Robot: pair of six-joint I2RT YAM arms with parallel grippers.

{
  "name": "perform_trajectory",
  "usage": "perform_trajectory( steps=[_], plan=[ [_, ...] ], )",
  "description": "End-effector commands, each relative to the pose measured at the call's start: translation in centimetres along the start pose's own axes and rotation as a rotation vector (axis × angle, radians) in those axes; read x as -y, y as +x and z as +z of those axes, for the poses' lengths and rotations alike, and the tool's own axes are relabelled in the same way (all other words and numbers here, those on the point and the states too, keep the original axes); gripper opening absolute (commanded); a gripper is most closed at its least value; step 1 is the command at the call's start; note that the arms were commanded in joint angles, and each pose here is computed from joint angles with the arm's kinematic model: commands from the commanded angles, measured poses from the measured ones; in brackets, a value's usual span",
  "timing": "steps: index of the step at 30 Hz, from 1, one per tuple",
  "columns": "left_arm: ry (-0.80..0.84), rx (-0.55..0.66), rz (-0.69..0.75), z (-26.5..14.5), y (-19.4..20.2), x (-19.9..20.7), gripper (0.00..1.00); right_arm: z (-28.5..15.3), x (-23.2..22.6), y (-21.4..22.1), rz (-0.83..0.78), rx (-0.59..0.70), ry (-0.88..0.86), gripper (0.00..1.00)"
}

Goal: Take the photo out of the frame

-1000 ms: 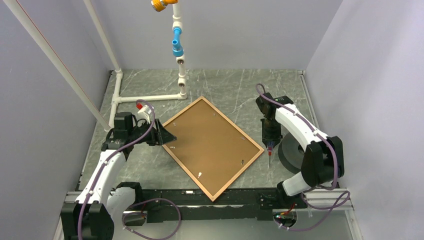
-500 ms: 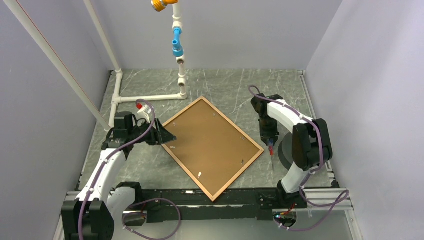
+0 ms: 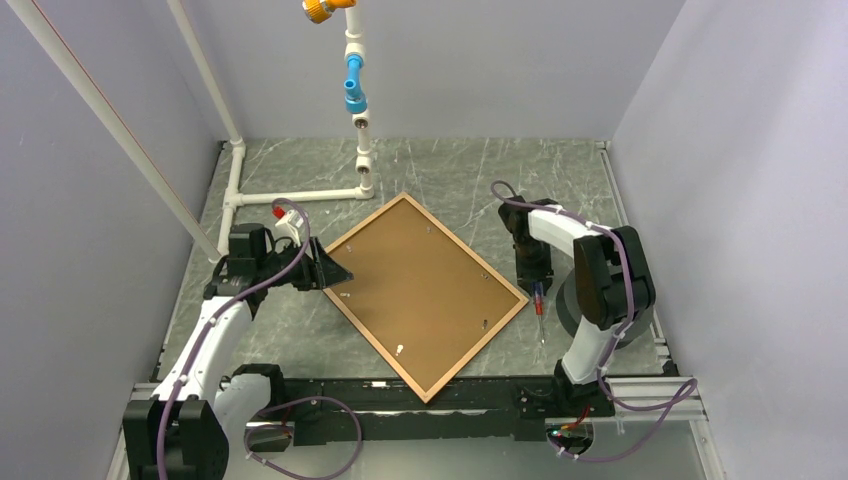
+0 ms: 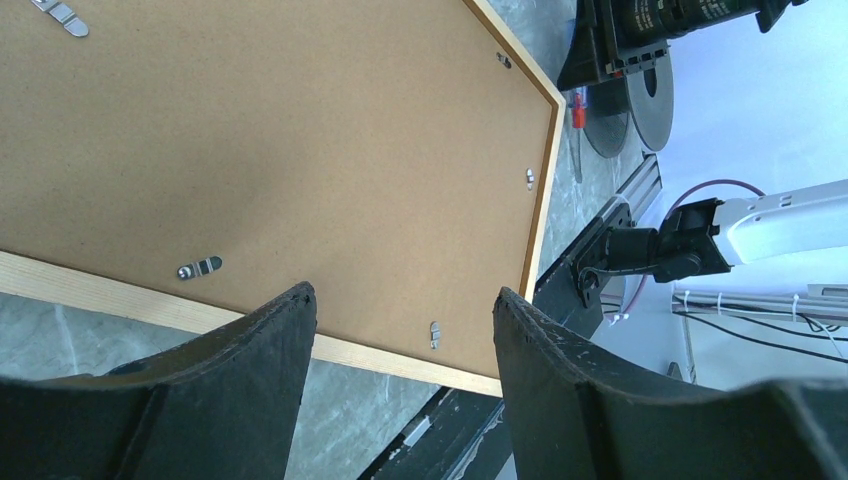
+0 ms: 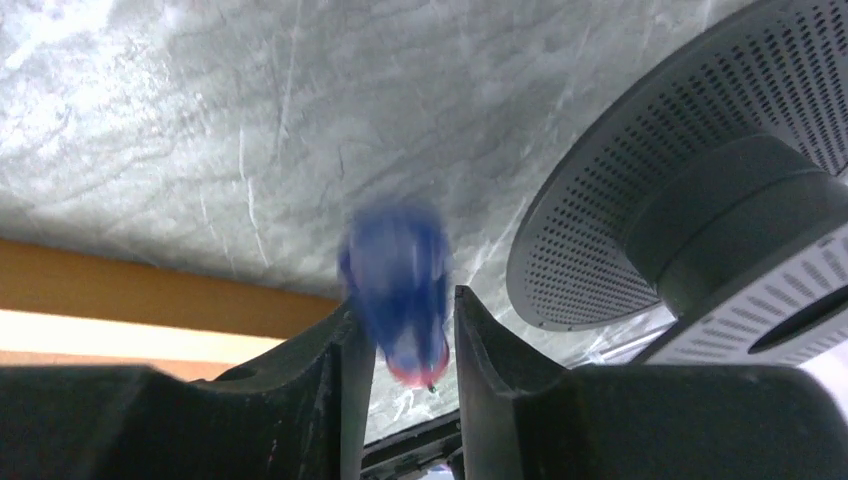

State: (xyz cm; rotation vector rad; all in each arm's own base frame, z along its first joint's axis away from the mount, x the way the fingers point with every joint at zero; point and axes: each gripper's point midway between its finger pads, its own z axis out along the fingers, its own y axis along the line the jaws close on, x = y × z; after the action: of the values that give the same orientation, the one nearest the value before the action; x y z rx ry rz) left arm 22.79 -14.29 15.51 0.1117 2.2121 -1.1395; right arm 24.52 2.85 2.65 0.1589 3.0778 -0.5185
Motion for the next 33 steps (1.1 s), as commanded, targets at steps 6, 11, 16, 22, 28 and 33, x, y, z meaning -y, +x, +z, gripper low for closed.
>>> perform_trajectory(
  steps=[6,11,16,22,28,33],
  plan=[
    [0.022,0.013,0.041,0.1,-0.5,0.1,0.69,1.5,-0.3,-0.6,0.034,0.041,0.017,0.46],
    [0.023,0.015,0.042,0.1,-0.5,0.2,0.70,0.4,-0.2,-1.2,0.040,0.076,0.007,0.53],
    [0.018,0.016,0.041,0.1,-0.6,0.1,0.70,-4.6,-0.3,-3.1,0.040,0.207,0.002,0.61],
    [-0.018,0.014,0.027,0.2,-0.5,-0.6,0.70,-13.9,-1.9,-4.6,-0.021,0.469,-0.049,0.68],
    [-0.107,0.022,-0.003,0.0,-0.5,-2.0,0.68,-20.1,-14.9,3.2,-0.426,0.653,-0.416,0.71],
    [-0.202,0.032,-0.099,-0.4,-0.1,-3.2,0.66,-20.9,-22.8,12.5,-0.631,0.655,-0.610,0.71]
  ],
)
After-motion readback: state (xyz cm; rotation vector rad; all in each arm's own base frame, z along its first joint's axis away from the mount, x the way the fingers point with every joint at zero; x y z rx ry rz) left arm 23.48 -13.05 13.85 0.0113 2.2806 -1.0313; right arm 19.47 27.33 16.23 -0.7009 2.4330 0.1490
